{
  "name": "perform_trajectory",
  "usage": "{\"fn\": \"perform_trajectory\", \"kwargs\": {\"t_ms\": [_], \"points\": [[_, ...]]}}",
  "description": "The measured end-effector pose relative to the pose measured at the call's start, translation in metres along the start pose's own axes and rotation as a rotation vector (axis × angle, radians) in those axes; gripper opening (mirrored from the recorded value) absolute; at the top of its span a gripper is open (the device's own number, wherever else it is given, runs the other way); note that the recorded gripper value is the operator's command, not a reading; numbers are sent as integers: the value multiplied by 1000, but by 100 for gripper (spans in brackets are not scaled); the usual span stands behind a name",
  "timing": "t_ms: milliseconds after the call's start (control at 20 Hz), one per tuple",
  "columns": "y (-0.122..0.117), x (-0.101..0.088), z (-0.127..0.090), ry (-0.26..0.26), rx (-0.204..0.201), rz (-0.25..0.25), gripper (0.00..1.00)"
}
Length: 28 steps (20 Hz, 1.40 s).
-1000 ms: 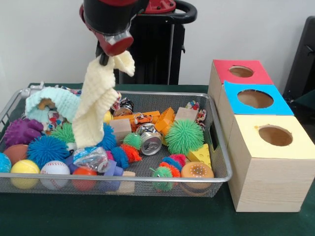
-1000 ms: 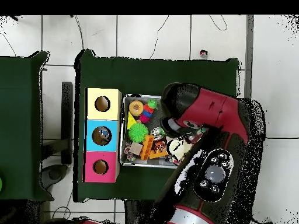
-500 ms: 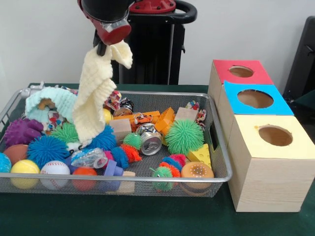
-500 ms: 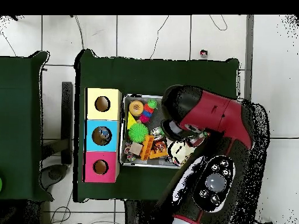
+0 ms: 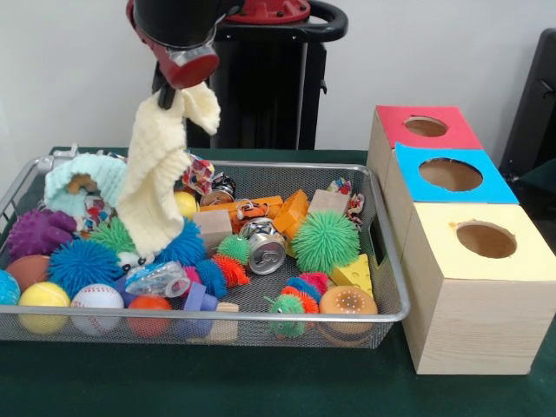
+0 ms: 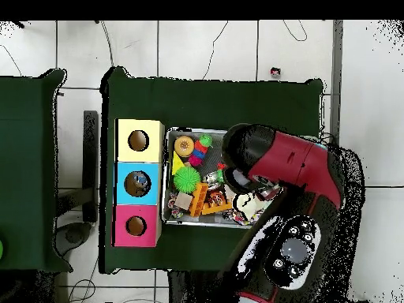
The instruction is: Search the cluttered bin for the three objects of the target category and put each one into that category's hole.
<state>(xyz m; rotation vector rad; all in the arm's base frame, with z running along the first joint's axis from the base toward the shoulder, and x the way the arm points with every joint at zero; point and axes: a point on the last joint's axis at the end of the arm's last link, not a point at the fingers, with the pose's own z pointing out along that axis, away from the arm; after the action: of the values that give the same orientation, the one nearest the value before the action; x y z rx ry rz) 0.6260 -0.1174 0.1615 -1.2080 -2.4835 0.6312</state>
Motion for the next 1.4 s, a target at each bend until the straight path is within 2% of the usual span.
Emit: {"fn": "perform_trajectory", "kwargs": {"t_ms": [350,450,850,1000,1400], "points": [[-16,-6,35,-42,3,11,0],[-21,-5,50,-55,17,4,0],[-34,-2,87,-45,64,-9,0],[-35,-2,98,-65,71,-20,0],[-35,-4,109,-113,58,-30,0]]}}
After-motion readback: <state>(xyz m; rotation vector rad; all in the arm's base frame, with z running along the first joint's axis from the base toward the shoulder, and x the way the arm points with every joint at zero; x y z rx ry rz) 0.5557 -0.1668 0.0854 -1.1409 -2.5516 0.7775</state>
